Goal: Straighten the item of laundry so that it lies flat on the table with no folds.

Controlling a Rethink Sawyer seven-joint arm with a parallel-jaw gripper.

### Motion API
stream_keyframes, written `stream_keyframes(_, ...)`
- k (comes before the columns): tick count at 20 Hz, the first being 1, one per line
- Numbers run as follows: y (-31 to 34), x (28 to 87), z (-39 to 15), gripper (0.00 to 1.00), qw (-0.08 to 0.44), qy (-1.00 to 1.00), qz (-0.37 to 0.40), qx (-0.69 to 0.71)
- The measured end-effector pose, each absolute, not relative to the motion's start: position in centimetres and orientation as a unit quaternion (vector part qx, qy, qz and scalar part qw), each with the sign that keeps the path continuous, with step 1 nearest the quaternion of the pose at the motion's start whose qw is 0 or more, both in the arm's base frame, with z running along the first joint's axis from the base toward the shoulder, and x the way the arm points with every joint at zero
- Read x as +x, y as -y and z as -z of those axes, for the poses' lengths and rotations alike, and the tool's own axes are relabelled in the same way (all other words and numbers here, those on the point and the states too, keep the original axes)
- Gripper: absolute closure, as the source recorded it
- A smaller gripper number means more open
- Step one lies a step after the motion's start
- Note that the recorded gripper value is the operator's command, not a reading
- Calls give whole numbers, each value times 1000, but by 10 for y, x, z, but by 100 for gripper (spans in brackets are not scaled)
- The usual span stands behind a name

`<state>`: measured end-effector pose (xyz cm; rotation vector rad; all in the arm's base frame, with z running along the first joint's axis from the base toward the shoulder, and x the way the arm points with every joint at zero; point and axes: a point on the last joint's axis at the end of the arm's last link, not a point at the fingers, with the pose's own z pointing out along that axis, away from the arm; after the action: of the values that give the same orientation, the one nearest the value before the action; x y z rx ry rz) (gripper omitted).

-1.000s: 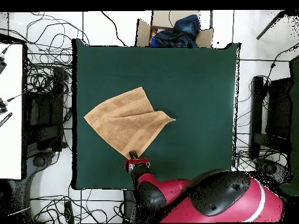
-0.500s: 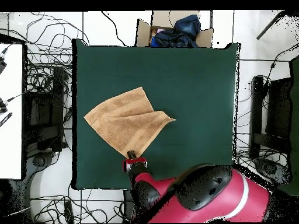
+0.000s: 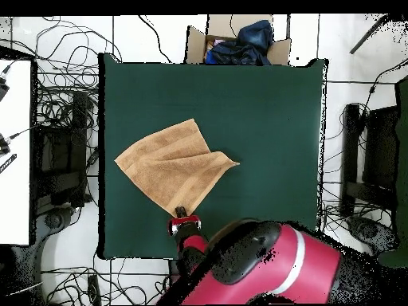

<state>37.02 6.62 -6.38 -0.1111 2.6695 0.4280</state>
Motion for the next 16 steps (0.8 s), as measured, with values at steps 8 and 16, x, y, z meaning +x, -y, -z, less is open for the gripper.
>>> stream_keyframes(8,-74,372,62,100,202,-971,-111,-64)
stream_keyframes(16,-81,379,57,100,160,-982,-65,-73)
